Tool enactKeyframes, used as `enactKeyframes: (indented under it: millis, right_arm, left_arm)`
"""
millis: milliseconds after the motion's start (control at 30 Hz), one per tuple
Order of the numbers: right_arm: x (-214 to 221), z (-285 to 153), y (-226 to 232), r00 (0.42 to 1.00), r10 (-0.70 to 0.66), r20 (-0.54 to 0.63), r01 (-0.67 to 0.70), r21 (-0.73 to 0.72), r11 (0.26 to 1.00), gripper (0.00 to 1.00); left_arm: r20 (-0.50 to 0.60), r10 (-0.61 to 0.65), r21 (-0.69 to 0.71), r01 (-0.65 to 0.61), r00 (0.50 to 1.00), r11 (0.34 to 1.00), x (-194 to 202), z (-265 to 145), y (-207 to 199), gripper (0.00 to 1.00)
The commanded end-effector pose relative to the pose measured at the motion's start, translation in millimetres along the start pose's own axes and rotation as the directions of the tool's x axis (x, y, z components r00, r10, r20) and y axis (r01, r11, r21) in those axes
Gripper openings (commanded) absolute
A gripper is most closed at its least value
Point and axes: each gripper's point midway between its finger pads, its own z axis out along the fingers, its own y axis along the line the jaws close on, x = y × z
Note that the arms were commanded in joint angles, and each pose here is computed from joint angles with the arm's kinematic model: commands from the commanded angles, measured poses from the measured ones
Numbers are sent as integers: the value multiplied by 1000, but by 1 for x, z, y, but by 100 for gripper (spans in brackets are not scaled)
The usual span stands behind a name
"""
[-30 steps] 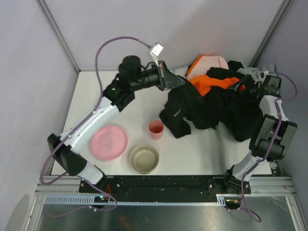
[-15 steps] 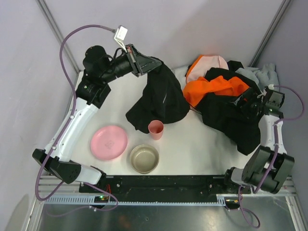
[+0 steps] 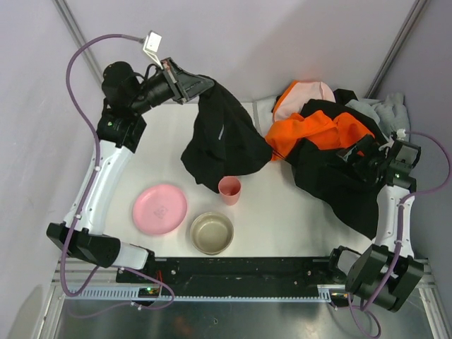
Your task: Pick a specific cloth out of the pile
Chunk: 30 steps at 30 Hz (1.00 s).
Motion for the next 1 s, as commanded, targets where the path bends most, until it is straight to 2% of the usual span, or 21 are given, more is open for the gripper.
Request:
enactKeyframes:
  millis: [0,533,800,967]
  right_arm:
    - [-4,-13,5,999,-35,42,35,-9,999,99]
    - [-4,-39,16,990,-90,108,93,-19,996,99]
    - [-4,-44,17,988,-95,120,97,-15,995,99]
    - [-3,-44,17,989,-91,115,94,-20,995,99]
  left_arm:
    - [87,77,57,-82,993,995,-34,-28,-33,1]
    - [219,158,-79,-144,963,986,-97,-96,-22,1]
    - [269,216,-129,-187,938,974,-107,-112,-30,1]
    - [272,209,-134,-178,939,975,-108,-112,-28,1]
